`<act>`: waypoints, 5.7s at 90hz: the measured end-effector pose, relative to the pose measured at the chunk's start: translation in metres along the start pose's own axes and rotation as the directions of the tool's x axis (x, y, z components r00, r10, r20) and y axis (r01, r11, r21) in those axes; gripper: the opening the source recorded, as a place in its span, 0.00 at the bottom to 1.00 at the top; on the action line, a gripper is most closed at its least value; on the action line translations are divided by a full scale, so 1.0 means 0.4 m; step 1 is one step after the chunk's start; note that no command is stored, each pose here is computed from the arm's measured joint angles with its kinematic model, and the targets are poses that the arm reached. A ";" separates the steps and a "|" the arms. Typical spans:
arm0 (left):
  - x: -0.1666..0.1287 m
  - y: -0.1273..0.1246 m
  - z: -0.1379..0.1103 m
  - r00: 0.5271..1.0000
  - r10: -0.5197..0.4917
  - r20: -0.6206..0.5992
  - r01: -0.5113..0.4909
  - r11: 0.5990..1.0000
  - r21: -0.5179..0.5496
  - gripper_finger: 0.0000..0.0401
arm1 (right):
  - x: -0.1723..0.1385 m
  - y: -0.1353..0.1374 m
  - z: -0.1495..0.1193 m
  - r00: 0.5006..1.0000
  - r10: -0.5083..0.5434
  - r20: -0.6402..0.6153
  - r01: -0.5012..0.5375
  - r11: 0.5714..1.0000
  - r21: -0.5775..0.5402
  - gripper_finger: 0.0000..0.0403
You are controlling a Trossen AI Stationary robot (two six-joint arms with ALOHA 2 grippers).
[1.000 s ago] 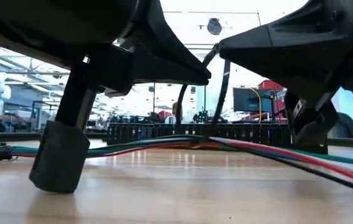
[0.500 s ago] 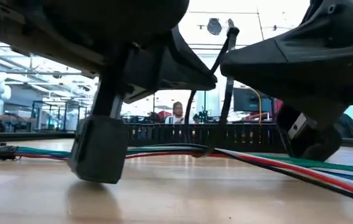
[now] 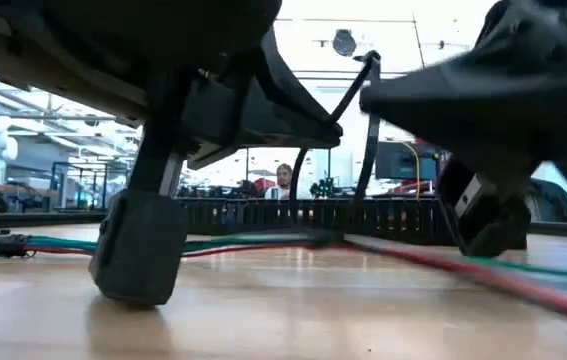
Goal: Ziptie cables
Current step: Wrap the cable wires with the black zip tie
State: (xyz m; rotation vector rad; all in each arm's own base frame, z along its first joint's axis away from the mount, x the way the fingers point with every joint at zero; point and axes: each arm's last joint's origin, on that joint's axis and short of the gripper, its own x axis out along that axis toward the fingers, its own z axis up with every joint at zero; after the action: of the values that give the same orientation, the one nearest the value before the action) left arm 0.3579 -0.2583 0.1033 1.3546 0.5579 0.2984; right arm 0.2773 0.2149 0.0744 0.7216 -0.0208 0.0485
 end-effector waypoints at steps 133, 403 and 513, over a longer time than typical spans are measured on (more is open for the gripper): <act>0.039 0.003 -0.010 0.995 -0.075 0.068 0.100 0.829 -0.550 0.05 | -0.007 0.019 -0.007 0.993 0.088 -0.075 -0.094 0.992 -0.083 0.00; 0.061 0.004 -0.029 0.996 -0.092 -0.007 0.086 0.953 -0.291 0.00 | -0.023 0.040 -0.007 0.990 -0.088 0.107 0.102 0.985 -0.140 0.00; 0.079 0.002 -0.038 0.994 -0.111 -0.007 0.086 0.804 -0.588 0.27 | -0.031 0.043 -0.015 0.976 -0.164 0.146 0.193 0.957 -0.217 0.00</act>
State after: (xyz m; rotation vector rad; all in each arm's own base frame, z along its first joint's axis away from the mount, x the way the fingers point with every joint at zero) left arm 0.3760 -0.2292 0.0959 0.7118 0.5109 0.3775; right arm 0.2639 0.2313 0.0808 0.4907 -0.0812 -0.1715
